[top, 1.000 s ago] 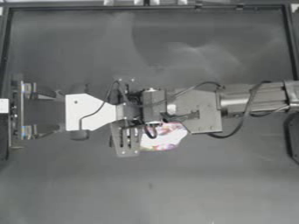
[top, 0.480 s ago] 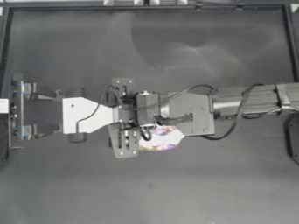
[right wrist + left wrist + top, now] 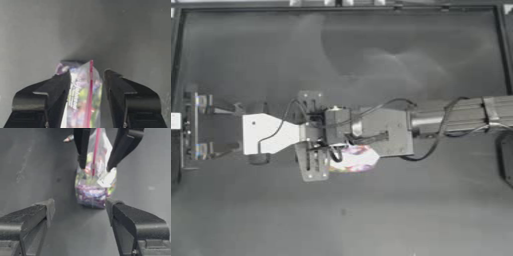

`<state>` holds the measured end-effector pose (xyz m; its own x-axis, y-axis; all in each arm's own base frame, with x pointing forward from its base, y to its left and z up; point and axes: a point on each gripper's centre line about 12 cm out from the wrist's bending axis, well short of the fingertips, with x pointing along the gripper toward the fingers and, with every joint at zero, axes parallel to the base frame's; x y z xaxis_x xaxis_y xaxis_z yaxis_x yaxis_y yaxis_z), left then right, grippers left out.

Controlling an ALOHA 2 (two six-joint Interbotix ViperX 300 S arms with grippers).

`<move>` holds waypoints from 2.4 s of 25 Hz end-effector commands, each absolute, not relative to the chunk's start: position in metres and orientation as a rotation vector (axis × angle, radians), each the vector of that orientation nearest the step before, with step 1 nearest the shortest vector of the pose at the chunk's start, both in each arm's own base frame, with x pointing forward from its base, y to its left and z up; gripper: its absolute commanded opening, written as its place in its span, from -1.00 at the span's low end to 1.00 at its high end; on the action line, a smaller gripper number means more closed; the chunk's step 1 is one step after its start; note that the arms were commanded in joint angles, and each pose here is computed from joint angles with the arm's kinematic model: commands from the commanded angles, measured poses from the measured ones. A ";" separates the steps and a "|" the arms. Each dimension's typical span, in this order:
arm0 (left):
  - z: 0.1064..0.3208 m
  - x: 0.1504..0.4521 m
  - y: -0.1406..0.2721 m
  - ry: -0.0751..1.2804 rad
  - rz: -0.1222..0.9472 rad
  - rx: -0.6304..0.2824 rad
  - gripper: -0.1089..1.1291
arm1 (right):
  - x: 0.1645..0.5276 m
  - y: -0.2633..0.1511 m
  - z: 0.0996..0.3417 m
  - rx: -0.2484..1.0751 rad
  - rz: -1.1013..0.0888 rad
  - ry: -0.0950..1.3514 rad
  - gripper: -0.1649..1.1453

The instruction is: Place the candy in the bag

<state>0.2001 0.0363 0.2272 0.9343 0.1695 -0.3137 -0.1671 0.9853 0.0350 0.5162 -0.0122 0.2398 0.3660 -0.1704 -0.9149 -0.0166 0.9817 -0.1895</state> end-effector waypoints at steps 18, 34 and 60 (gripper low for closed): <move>0.228 0.202 0.037 0.317 0.174 0.006 0.70 | 0.519 -0.011 0.262 -0.181 -0.106 1.157 0.17; 0.228 0.202 0.037 0.317 0.172 0.007 0.70 | 0.519 -0.014 0.262 -0.203 -0.117 1.163 -0.29; 0.212 0.227 0.034 0.288 0.150 -0.015 0.70 | 0.517 -0.014 0.274 -0.195 -0.120 1.137 -0.64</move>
